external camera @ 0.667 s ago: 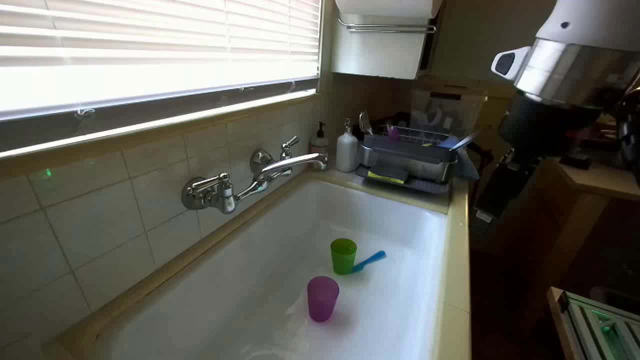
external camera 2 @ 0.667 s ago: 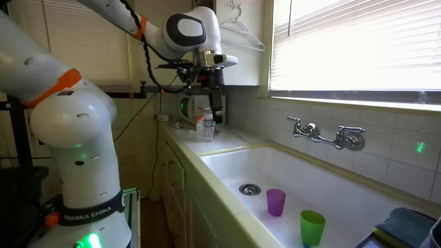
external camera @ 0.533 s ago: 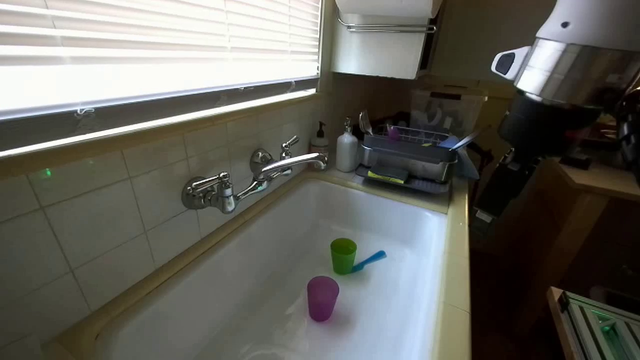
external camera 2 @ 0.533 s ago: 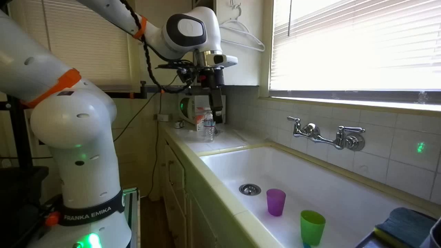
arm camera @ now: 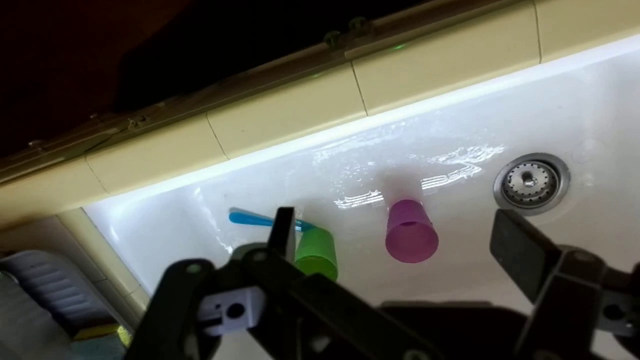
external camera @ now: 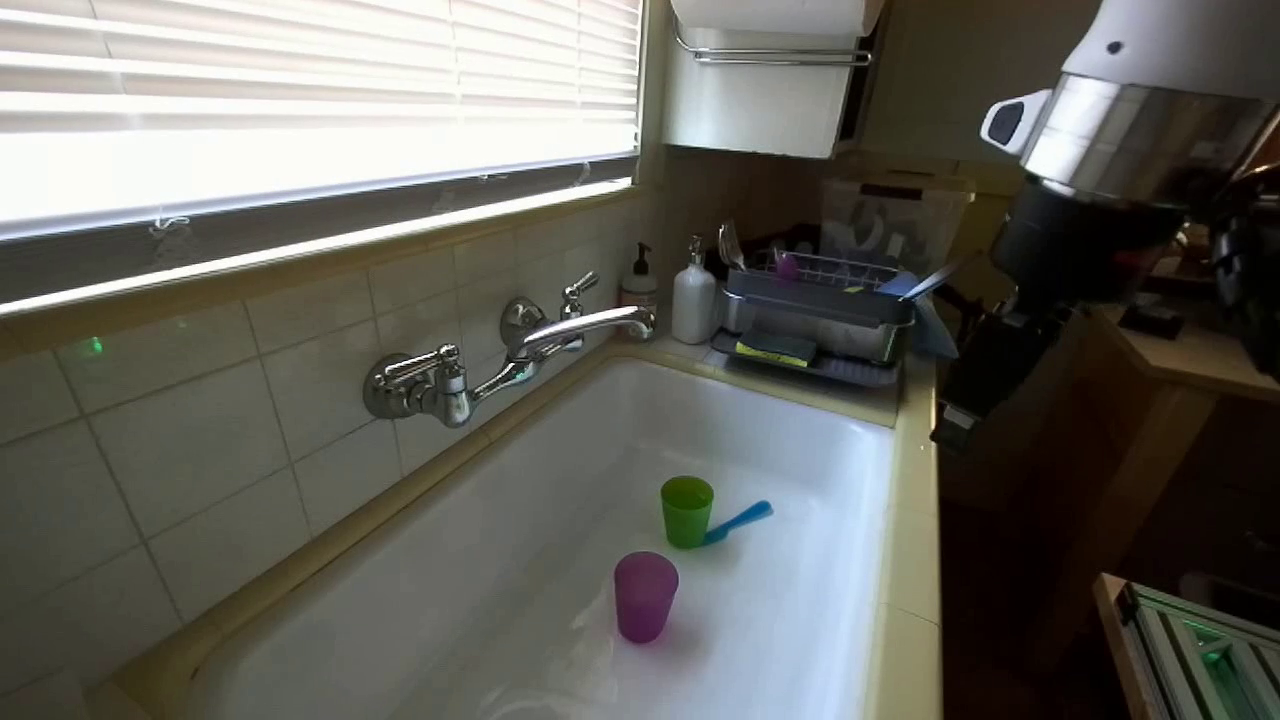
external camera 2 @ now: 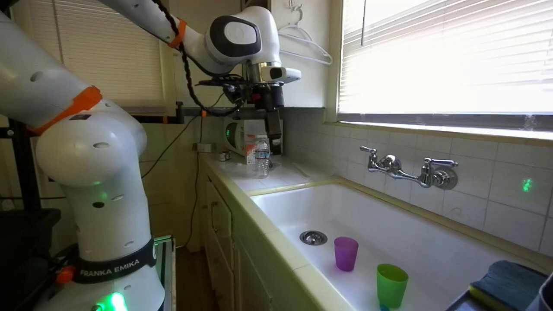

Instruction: Push the faucet to the left then pour the liquid out of the green cup and place the cup on the dishrack.

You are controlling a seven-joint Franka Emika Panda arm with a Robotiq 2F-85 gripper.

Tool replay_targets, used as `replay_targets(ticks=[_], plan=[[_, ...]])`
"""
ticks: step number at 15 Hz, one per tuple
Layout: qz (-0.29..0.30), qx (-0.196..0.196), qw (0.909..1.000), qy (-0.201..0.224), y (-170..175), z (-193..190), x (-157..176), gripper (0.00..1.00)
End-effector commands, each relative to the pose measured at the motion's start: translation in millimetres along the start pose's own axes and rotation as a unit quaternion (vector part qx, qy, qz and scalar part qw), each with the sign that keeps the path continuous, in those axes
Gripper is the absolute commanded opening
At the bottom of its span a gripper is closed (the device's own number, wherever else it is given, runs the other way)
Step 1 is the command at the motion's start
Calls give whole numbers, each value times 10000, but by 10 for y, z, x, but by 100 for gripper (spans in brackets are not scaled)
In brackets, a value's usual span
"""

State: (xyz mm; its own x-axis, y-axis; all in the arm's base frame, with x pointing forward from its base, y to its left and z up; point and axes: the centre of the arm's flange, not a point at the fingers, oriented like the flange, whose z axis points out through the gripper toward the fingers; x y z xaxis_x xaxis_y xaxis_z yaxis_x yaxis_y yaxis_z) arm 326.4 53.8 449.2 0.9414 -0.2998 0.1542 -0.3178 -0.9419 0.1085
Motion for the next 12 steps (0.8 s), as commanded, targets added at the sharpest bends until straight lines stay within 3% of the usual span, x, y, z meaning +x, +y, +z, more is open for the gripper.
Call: replay_targets(ticks=[1, 5, 12], plan=[[402, 148, 9990, 163, 299, 100, 389, 100], [514, 338, 9977, 280, 615, 126, 887, 100], [9, -25, 9991, 413, 793, 175, 1833, 100]])
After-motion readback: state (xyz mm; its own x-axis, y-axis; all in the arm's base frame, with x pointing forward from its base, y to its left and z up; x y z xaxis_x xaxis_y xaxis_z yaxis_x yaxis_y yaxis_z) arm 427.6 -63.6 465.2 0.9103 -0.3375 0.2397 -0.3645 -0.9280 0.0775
